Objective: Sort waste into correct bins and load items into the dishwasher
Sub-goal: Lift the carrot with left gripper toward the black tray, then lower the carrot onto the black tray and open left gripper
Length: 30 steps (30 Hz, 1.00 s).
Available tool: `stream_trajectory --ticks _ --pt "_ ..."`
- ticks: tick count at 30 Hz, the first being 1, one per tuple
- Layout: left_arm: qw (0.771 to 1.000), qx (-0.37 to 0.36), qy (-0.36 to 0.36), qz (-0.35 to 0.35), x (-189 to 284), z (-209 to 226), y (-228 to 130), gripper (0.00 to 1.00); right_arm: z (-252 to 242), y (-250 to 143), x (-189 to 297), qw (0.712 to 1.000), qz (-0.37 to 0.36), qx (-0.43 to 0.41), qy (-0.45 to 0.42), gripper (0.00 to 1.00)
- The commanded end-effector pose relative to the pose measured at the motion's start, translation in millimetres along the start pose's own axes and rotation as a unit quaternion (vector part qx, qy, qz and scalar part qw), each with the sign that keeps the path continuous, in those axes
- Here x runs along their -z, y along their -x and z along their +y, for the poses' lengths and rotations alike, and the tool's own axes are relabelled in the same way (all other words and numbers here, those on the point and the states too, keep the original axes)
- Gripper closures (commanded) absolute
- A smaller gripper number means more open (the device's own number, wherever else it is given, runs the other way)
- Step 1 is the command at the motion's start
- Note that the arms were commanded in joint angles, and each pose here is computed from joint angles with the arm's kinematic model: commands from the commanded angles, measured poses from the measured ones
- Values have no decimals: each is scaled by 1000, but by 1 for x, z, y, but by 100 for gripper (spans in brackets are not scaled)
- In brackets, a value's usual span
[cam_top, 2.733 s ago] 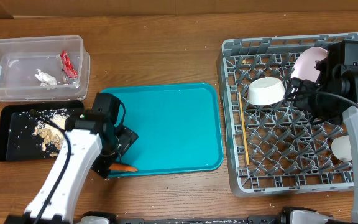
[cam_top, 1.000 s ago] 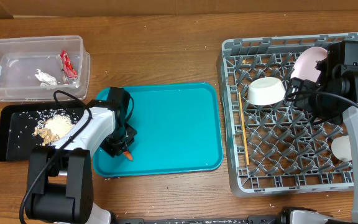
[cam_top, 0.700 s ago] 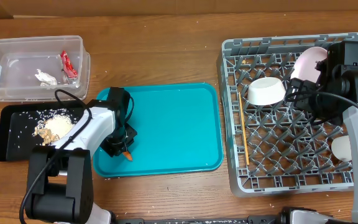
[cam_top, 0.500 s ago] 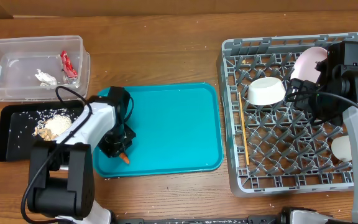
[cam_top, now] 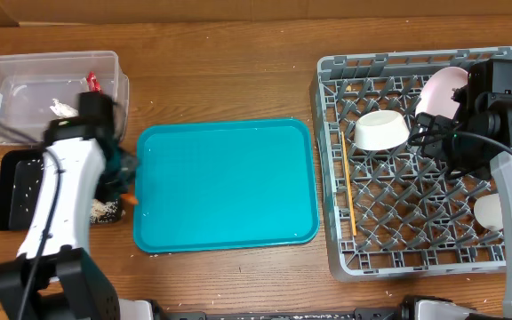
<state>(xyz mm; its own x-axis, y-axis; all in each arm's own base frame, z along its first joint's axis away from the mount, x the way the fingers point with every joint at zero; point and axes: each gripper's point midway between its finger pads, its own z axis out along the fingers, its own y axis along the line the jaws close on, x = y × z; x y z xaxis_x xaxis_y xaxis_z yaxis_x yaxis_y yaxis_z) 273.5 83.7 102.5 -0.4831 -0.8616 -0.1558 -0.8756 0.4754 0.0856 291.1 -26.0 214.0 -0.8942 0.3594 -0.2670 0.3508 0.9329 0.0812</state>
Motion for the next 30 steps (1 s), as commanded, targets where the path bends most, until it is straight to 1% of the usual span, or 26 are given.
stream_trajectory --ticks 1,7,12,16,20,23,24,25,26,27,29,30 --pt "998 51 15 -37 -2 28 38 96 -2 8 6 1000 -18 -1 -4 0" --pt "992 105 -8 -72 -20 38 82 96 -2 8 6 1000 -17 -1 -4 0" --pt "990 111 -12 -82 -44 33 104 96 -2 8 6 1000 -17 -1 -4 0" --pt "992 105 -4 -73 -72 28 111 96 -2 8 6 1000 -19 -1 -4 0" --pt "994 100 3 -43 -99 22 105 96 -2 8 6 1000 -18 -1 -4 0" --pt "995 98 3 -35 -104 21 102 95 -2 8 6 1000 -18 -1 -4 0" --pt "995 98 4 -35 -104 21 102 92 -2 8 6 1000 -18 -1 -4 0" --pt "995 97 4 -36 -103 21 103 85 -2 8 6 1000 -18 -1 -4 0" --pt "995 91 3 -37 -103 21 103 73 -2 8 6 1000 -18 -1 -4 0" --pt "996 81 1 -36 -102 20 104 54 -2 8 6 1000 -18 -1 -4 0" --pt "998 52 -6 -31 -99 16 104 30 -2 8 6 1000 -18 -1 -4 0" --pt "999 44 -5 -28 -96 16 104 26 -2 8 6 1000 -18 -1 -4 0"
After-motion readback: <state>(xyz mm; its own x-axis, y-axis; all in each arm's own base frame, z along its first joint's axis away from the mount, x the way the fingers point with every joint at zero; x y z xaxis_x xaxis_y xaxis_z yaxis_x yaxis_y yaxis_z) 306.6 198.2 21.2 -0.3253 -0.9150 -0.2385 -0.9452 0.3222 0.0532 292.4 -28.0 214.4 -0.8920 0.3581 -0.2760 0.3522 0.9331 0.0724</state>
